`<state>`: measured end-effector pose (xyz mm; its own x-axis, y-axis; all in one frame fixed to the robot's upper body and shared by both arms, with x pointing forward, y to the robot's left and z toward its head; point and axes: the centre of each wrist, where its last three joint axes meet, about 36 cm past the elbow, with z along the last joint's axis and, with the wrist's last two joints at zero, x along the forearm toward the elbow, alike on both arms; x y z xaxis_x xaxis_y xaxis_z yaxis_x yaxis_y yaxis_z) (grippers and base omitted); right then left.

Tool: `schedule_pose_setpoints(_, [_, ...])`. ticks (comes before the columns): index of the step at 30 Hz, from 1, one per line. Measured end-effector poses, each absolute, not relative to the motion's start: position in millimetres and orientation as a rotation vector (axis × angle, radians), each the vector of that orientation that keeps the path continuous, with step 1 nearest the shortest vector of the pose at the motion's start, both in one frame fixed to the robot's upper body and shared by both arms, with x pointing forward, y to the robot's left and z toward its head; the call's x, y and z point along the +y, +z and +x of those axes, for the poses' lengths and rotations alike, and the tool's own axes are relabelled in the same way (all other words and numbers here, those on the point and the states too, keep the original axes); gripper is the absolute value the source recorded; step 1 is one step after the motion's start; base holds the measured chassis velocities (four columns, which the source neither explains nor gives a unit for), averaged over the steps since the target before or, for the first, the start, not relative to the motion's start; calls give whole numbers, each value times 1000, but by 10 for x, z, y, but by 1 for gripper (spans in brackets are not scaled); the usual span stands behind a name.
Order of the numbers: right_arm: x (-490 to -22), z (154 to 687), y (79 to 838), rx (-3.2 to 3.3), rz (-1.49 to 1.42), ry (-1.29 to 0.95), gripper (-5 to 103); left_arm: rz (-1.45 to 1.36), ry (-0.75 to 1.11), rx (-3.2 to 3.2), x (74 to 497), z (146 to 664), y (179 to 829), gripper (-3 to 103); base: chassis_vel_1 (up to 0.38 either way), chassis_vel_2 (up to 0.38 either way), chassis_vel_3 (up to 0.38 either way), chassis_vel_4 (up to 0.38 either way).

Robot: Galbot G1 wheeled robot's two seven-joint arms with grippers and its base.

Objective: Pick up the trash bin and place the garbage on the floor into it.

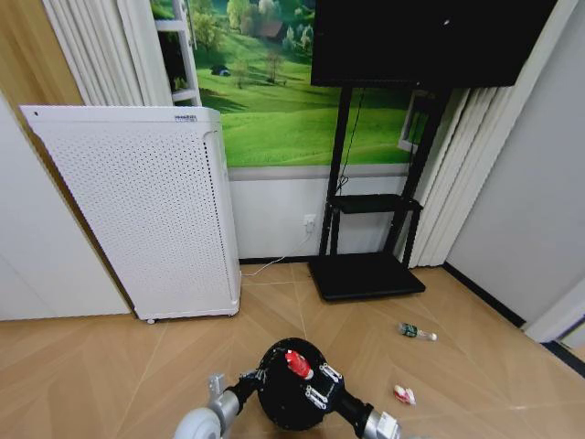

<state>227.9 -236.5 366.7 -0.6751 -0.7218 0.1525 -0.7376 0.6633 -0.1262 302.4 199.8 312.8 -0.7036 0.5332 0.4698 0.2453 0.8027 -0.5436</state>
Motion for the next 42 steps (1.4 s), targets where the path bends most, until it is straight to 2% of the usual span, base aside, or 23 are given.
schedule_pose_setpoints(1, [-2339,2250,3656,-2785,1222,257,60,-572,604,-2352,1983,3004,3139,4,0,0,0,0])
schedule_pose_setpoints(2, [-2304,2211,3640,-2785,1220,239,70,-569,614,-2349,1969,2969,3149,4,0,0,0,0])
schedule_pose_setpoints(4, [-2279,2185,3625,-2785,1222,229,70,-563,621,-2348,1967,2942,3158,4,0,0,0,0])
schedule_pose_setpoints(7, [-2237,2145,3627,-2797,1222,206,87,-535,633,-2357,1994,2905,3192,4,0,0,0,0])
schedule_pose_setpoints(8, [-2237,2145,3627,-2797,1222,206,87,-535,633,-2357,1994,2905,3192,4,0,0,0,0])
schedule_pose_setpoints(11, [-2233,2158,3724,-2835,1200,179,99,-357,612,-2417,2086,2915,3310,4,0,0,0,0])
schedule_pose_setpoints(23, [-2305,2356,3881,-2853,1154,151,100,166,637,-2451,2736,2712,3648,4,0,0,0,0])
schedule_pose_setpoints(30, [-2532,2437,3770,-2905,1015,229,100,232,646,-2442,2857,2667,3683,4,-22,-14,19,9])
schedule_pose_setpoints(39, [-2684,2636,3659,-2956,868,202,100,325,660,-2415,2923,2528,3690,4,-145,-142,120,141])
schedule_pose_setpoints(42, [-2731,2691,3494,-2951,739,132,100,332,671,-2411,2907,2524,3700,4,-191,-186,188,188])
